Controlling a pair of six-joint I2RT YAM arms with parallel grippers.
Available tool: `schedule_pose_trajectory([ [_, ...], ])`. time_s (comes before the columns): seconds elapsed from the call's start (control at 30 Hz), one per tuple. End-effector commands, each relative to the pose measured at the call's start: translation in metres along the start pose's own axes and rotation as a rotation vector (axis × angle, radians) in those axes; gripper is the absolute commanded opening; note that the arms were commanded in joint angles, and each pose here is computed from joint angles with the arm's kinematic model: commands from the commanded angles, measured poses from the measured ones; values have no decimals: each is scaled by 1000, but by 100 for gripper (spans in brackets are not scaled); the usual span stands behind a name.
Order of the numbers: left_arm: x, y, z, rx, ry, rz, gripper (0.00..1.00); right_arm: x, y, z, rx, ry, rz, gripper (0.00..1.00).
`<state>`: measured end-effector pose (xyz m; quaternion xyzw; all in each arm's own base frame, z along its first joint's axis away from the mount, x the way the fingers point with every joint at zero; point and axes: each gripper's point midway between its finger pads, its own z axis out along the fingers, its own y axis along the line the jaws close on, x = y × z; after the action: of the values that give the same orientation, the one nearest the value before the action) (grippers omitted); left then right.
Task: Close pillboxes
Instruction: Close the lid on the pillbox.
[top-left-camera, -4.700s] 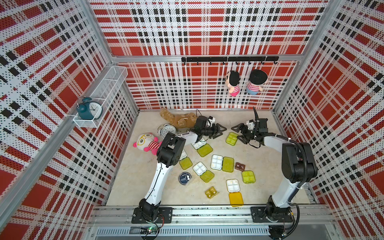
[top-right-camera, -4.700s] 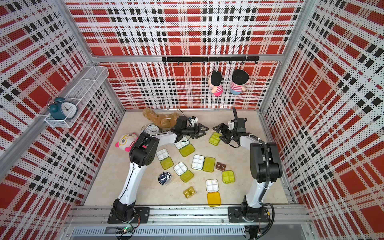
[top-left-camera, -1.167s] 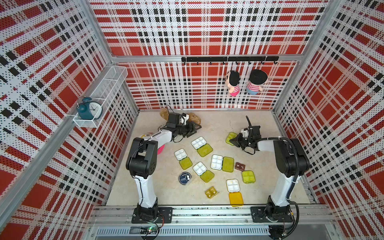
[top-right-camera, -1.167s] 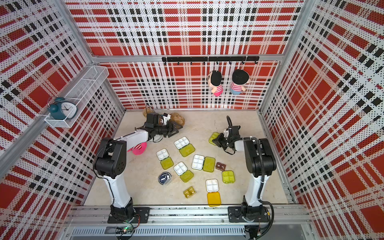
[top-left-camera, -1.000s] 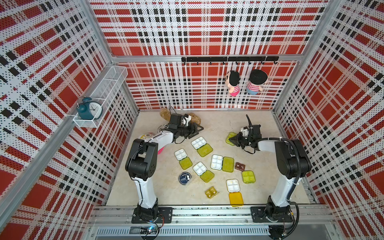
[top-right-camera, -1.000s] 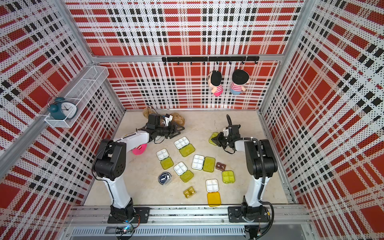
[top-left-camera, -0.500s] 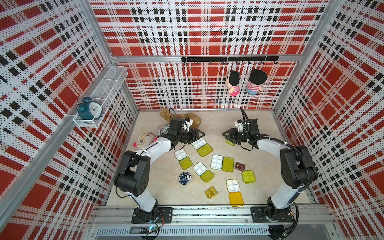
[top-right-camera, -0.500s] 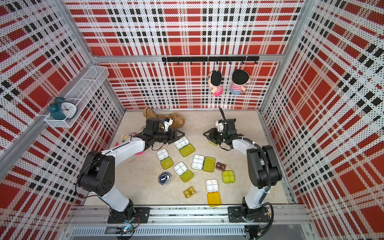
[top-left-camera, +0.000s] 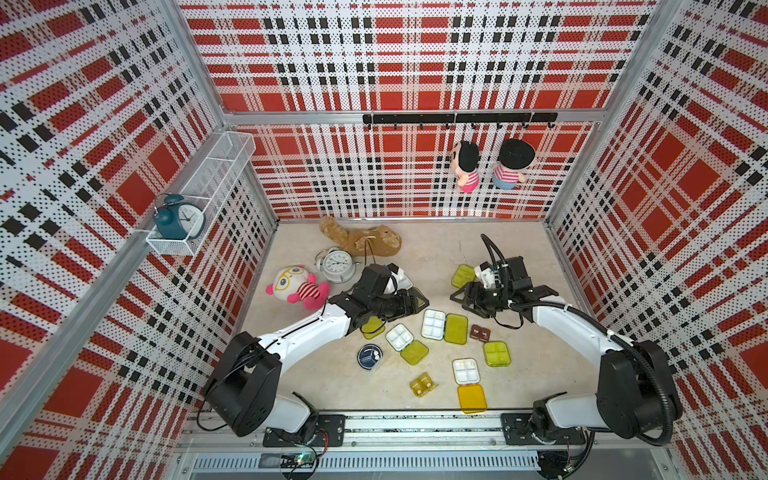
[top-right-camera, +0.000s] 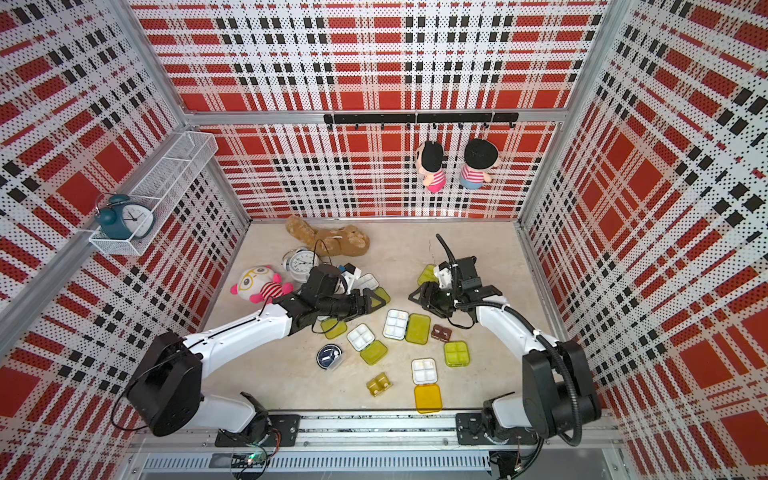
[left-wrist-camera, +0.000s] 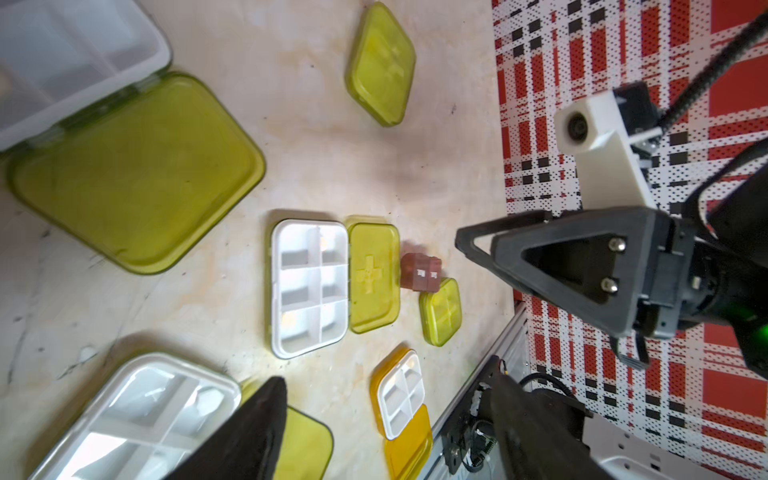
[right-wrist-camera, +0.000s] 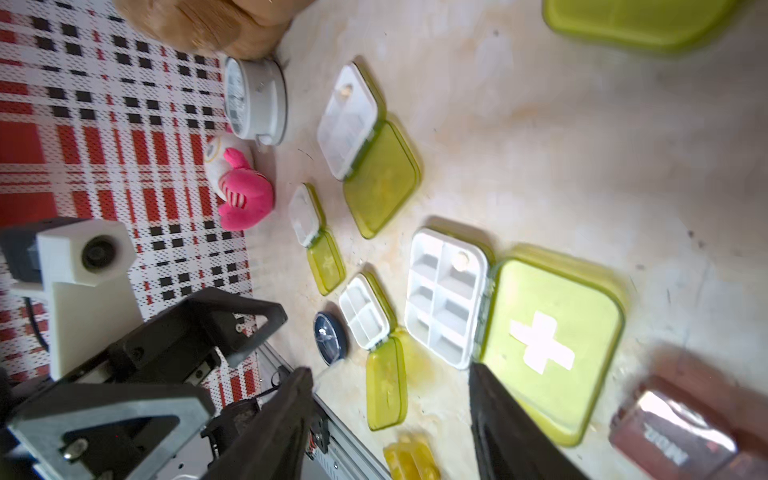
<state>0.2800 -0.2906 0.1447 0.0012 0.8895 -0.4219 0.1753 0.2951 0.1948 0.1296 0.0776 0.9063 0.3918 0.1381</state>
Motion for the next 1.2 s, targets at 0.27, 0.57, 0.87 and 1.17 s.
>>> schedule_pose_trajectory([
  [0.27, -20, 11, 25, 8, 3, -34, 81, 52, -30, 8, 174, 28, 19, 68],
  [0.57, -26, 11, 52, -20, 48, 5, 81, 64, -46, 9, 232, 32, 42, 69],
  [0.87, -16, 17, 70, -59, 91, 30, 82, 73, -65, 14, 297, 70, 46, 70],
  [1.17, 0, 17, 79, -67, 112, 38, 82, 72, -73, 20, 328, 85, 36, 71],
])
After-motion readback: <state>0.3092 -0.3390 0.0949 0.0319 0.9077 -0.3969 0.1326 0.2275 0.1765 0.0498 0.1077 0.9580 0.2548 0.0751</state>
